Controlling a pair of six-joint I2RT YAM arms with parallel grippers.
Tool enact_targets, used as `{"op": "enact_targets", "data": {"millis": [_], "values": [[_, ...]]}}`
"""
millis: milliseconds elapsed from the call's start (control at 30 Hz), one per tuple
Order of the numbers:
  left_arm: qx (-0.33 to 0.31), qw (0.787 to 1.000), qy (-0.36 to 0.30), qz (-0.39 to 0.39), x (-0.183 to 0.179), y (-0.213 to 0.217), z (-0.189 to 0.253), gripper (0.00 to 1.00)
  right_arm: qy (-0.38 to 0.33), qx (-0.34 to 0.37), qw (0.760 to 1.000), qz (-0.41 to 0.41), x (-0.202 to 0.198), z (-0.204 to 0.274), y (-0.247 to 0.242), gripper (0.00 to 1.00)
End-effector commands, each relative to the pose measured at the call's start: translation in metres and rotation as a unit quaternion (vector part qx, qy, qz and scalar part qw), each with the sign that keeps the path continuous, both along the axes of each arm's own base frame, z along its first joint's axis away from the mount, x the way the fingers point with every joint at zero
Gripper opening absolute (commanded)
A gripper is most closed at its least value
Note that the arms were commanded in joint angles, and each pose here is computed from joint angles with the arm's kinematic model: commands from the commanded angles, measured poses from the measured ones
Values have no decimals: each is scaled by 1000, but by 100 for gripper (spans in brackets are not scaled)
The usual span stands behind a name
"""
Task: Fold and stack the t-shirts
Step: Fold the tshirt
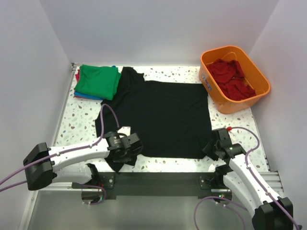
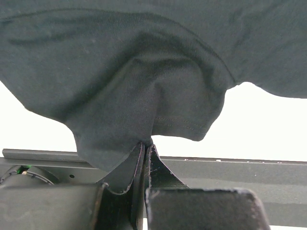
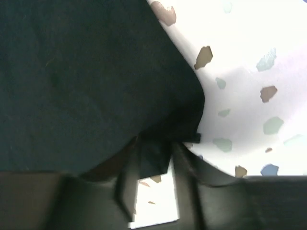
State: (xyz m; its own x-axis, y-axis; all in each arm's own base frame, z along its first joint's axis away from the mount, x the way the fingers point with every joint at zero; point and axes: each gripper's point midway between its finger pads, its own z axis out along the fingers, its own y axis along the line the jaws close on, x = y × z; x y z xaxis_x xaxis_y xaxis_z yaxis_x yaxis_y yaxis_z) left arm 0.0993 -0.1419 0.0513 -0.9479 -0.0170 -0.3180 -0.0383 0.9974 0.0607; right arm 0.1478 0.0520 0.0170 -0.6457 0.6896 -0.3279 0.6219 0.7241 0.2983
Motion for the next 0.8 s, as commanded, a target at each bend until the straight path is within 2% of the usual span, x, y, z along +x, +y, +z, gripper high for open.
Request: {"op": "enact_targets", "data": {"millis": [0, 33, 167, 200, 267, 433, 767], "values": [[-9, 1000, -25, -3, 13, -3, 19, 0, -29, -2, 1000, -5, 13, -1, 0, 26], [-8, 1000, -26, -2, 14, -3, 20, 0, -24, 0, 1000, 2, 12, -2, 1, 20], [-13, 999, -36, -4, 22, -5, 30, 0, -26, -13, 999, 14, 13, 7, -2, 15], [-15, 999, -39, -4, 24, -6, 32, 0, -22, -17, 999, 16, 9, 9, -3, 8], [-19, 999, -42, -7, 29, -8, 36, 0, -38, -23, 999, 20, 13, 20, -5, 0], [-20, 998, -59, -12, 43, -8, 46, 0, -51, -38, 997, 32, 22, 35, -7, 0], [-22, 992, -127, -3, 108, -13, 68, 0, -88, -56, 993, 62, 70, 68, 1, 0]]}}
